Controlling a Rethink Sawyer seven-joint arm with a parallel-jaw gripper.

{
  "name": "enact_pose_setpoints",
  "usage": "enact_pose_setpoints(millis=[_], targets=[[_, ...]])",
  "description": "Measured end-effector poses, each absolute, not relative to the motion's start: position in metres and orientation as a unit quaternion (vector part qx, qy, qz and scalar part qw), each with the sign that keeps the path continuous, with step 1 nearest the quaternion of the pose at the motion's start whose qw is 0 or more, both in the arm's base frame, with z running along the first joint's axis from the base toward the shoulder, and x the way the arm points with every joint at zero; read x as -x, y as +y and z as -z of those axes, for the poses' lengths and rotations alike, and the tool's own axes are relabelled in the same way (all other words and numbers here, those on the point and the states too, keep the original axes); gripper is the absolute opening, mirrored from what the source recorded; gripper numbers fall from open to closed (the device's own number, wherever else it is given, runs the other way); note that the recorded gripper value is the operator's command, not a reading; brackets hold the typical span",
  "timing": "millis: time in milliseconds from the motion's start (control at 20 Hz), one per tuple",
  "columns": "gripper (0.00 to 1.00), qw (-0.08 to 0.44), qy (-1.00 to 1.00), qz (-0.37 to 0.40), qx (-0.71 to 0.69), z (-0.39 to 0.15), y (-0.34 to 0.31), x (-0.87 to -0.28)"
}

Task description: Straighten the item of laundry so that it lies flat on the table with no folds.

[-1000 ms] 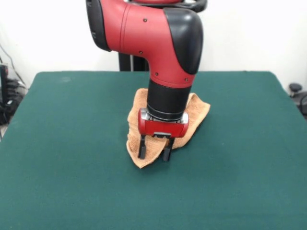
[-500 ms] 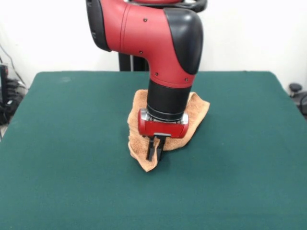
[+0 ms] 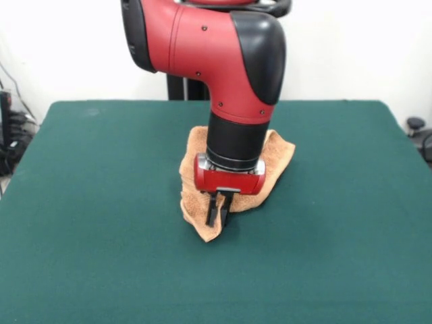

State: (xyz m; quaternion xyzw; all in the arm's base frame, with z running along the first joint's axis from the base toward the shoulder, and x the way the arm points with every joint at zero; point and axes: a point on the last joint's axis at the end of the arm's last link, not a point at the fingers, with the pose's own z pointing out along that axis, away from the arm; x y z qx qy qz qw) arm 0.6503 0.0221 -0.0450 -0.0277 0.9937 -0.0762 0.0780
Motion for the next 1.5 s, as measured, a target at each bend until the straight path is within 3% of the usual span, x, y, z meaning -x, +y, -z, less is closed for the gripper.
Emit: enact_pose_setpoints(millis=[400, 1500], targets=[[0.0, 0.077, 0.994, 0.075, 0.027, 0.037, 0.023, -0.646], [0.0, 0.068, 0.995, 0.067, 0.029, -0.088, 0.051, -0.658]])
